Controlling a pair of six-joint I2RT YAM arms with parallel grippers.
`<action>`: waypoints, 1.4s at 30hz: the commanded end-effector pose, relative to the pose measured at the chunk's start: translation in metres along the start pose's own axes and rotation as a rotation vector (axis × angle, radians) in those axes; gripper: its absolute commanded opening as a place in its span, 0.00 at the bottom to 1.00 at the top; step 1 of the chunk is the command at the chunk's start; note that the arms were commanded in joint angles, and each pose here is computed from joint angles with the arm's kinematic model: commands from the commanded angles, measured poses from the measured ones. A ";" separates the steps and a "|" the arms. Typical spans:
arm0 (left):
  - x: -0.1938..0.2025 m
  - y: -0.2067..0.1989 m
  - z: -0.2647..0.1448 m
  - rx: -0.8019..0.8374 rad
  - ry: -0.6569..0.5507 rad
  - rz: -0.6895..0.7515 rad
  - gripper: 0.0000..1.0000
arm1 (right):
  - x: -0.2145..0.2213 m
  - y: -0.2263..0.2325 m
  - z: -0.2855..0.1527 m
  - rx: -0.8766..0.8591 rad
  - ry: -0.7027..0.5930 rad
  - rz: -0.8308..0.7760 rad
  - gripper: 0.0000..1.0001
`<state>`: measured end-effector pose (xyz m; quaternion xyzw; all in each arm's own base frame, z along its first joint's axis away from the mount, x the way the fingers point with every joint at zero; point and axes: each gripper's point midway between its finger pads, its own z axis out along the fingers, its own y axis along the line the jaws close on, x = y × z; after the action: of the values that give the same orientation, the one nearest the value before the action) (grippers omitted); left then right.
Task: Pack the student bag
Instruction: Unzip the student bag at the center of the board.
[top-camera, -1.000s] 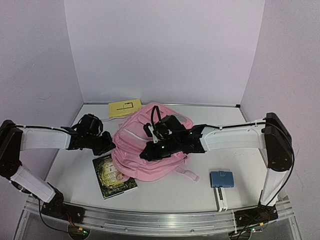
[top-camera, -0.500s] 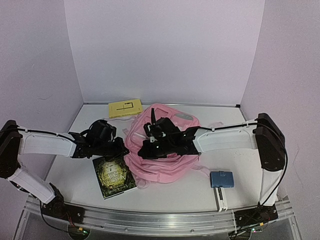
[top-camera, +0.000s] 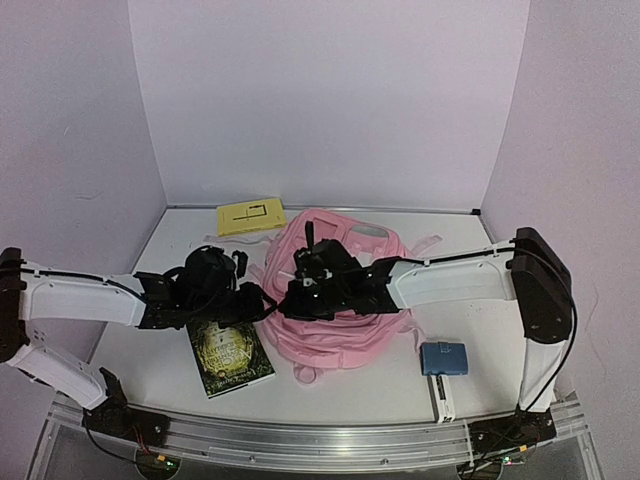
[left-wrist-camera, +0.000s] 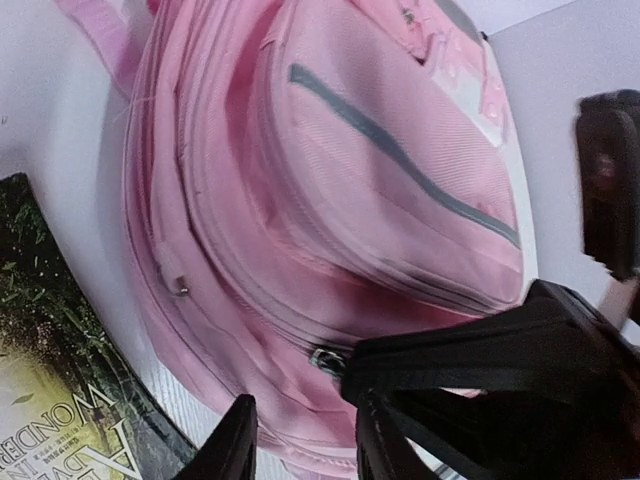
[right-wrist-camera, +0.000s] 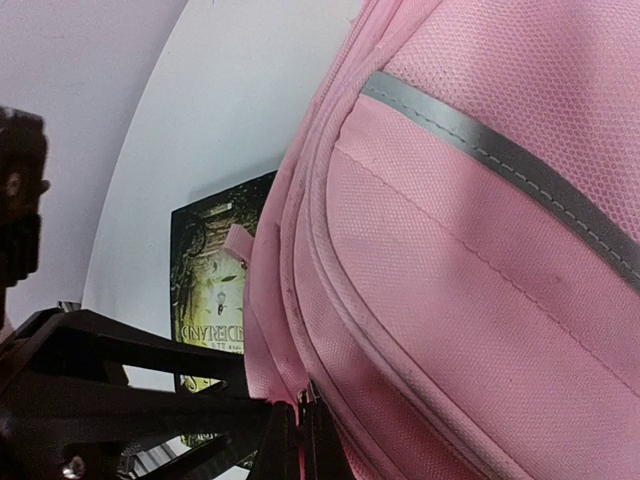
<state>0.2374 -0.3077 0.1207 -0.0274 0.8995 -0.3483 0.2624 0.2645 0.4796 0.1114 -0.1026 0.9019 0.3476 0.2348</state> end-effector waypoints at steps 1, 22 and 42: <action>-0.016 -0.015 -0.027 0.042 -0.079 0.135 0.43 | -0.020 0.034 -0.030 -0.136 -0.052 0.048 0.10; 0.007 -0.028 0.026 -0.064 0.139 0.200 0.40 | -0.043 -0.030 -0.091 0.060 -0.284 0.143 0.42; 0.044 -0.004 0.051 -0.260 0.254 0.079 0.28 | -0.046 -0.029 -0.097 0.110 -0.297 -0.134 0.45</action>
<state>0.2273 -0.3436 0.0723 0.0250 0.9595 -0.2240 0.1691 0.2784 0.3962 0.1554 -0.0868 0.8823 0.2895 0.3609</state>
